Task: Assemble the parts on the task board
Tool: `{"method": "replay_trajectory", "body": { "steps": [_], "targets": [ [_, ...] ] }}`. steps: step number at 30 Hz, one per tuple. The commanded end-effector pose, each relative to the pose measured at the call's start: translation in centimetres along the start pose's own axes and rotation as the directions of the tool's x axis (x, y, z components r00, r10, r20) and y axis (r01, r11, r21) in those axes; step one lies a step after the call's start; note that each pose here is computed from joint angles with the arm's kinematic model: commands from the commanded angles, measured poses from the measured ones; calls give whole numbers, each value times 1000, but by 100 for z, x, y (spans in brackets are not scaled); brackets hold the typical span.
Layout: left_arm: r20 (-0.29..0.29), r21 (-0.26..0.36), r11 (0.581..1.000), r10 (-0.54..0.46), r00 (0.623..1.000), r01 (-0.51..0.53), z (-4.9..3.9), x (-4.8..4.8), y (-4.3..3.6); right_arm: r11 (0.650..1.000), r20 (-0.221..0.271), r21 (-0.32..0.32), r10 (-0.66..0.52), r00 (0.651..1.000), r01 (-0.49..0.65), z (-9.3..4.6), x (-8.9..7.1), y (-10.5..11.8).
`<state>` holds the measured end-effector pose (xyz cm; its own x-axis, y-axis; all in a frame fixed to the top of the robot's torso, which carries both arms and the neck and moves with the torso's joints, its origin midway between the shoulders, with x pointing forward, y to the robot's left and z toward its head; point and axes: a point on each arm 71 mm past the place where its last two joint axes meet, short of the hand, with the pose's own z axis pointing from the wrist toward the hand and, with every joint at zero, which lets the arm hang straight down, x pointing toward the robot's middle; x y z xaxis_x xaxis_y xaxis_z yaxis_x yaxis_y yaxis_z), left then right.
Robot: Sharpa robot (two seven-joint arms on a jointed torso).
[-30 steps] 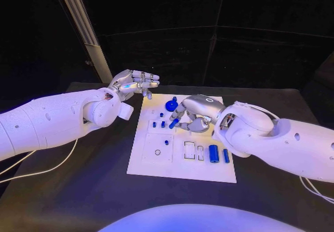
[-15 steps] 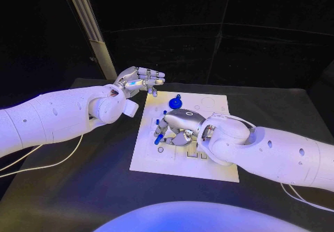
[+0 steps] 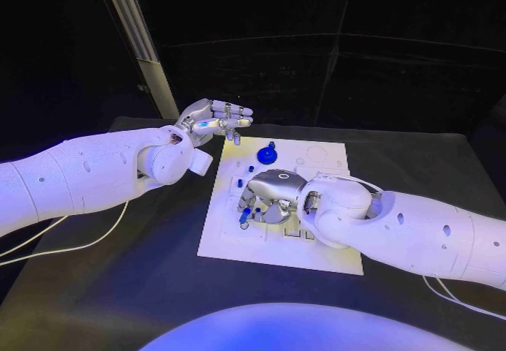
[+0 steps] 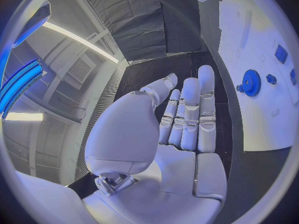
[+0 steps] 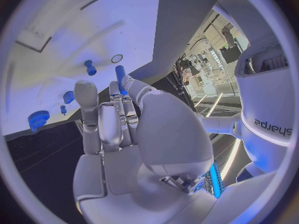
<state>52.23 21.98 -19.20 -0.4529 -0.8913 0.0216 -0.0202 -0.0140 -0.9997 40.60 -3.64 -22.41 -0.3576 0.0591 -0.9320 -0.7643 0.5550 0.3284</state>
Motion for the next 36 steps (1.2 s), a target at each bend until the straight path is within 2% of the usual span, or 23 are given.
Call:
{"method": "replay_trajectory", "body": {
  "steps": [1,36],
  "targets": [
    [-11,6,1000,-8,1000,8,9,13,-12,999,-51,7,-53,997,54,10,33,1],
    [-12,3,1000,-9,1000,9,10,12,-10,992,-71,-14,-127,989,126,66,133,112]
  ]
}}
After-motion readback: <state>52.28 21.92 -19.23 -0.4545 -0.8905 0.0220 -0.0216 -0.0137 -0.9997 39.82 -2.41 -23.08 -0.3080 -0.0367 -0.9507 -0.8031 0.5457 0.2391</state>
